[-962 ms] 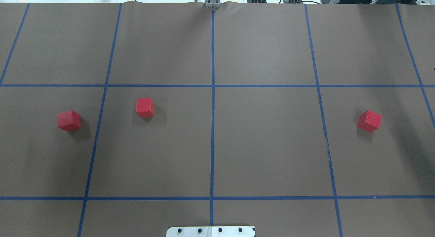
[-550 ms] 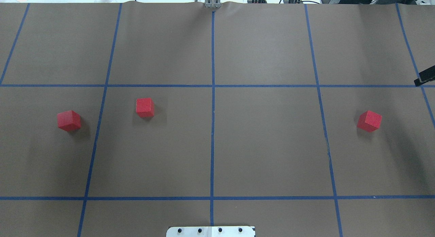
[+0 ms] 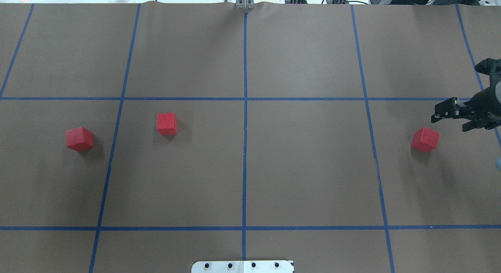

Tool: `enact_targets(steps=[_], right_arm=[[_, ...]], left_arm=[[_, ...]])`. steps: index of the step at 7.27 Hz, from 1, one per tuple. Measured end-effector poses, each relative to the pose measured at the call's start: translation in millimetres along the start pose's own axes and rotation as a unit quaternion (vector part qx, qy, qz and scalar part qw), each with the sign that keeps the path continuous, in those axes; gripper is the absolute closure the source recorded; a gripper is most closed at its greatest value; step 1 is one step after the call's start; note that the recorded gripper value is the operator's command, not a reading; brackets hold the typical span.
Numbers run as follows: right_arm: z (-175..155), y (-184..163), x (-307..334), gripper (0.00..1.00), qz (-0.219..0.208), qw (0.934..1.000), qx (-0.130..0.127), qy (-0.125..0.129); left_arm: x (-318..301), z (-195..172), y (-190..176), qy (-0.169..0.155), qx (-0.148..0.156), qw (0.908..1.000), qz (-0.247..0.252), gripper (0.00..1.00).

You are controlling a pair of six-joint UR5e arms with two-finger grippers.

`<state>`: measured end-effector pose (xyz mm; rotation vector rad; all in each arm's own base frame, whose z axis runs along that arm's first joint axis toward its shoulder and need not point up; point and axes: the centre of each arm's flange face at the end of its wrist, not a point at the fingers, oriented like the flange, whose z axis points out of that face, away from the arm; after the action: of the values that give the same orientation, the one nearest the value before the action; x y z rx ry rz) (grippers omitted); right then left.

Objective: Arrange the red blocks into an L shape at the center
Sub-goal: 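Reach the right gripper down and grasp the farthest-out red cube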

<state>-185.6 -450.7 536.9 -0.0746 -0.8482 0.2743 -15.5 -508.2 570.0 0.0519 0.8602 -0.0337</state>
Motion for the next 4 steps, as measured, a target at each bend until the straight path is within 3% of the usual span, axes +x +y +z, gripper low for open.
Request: enact_targets(steps=[4], right_arm=[[39.4,31.2,-16.6,0.02,0.023,0.9993,-0.016,0.025]], left_arm=[[6.5,-7.3,3.4,0.000,0.007,0.9999,0.007,0.00]])
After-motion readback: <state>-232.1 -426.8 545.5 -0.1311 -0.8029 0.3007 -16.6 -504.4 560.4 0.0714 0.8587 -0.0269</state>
